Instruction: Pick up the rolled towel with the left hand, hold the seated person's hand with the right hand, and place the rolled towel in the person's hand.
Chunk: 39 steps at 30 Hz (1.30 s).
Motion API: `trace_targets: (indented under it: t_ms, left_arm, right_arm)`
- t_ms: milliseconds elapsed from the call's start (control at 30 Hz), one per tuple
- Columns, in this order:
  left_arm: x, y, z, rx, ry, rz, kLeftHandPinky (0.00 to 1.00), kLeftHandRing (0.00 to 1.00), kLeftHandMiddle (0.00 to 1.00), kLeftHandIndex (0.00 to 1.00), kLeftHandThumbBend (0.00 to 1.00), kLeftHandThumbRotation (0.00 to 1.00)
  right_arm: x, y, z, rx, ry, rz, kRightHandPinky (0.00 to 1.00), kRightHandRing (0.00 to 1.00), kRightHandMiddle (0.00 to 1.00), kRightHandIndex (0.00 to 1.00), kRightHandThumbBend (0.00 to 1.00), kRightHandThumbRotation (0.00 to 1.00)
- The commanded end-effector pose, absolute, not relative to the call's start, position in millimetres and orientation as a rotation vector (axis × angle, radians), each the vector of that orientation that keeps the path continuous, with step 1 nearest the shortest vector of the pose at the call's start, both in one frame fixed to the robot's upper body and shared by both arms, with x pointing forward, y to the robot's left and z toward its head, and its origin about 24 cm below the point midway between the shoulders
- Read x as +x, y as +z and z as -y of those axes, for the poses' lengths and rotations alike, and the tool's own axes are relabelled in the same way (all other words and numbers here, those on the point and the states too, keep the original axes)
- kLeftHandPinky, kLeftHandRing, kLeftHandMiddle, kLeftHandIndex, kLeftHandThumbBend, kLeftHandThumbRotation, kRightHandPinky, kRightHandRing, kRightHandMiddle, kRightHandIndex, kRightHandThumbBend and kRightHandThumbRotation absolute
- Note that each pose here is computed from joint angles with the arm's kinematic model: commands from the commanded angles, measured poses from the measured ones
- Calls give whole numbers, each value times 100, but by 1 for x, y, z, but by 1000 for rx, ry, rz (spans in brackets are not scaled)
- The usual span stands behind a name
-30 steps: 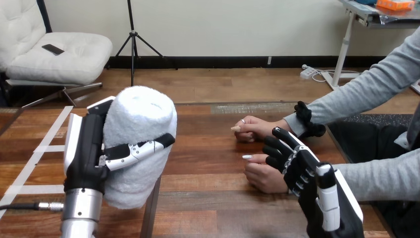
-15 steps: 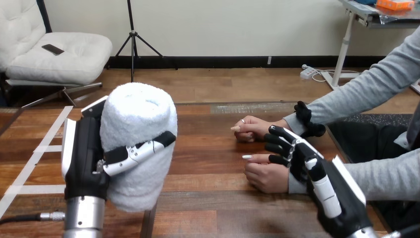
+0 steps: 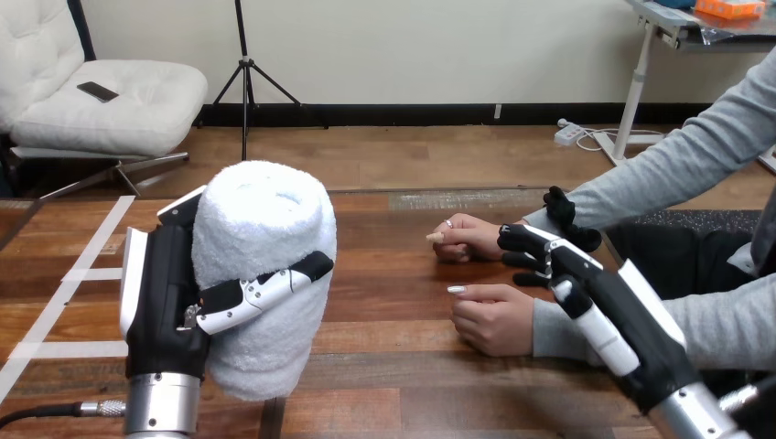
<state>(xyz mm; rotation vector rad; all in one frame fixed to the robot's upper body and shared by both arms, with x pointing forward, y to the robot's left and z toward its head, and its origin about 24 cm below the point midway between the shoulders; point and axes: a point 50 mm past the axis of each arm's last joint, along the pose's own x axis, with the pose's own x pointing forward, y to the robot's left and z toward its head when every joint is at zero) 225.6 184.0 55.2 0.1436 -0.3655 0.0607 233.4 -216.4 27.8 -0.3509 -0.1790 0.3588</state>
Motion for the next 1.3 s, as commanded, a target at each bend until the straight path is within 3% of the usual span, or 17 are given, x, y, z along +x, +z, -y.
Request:
trace_targets:
  t_ms: [0,433,833,1267]
  left_arm:
    - [233,82,-183,134,53,499,28,32,38,39,59,0]
    - [232,81,-180,147,33,492,28,32,38,39,59,0]
    - [232,81,-178,139,21,485,28,32,38,39,60,0]
    - [232,82,-178,140,16,493,28,32,38,39,59,0]
  right_arm:
    - [259,55,227,-450,353,289,83,87,87,86,76,100]
    - [280,69,244,-561,358,270,82,86,86,83,76,95]
    - [296,74,254,-666,373,212,75,83,86,85,75,87]
    - [310,71,260,-747,383,125,73,83,86,86,76,65]
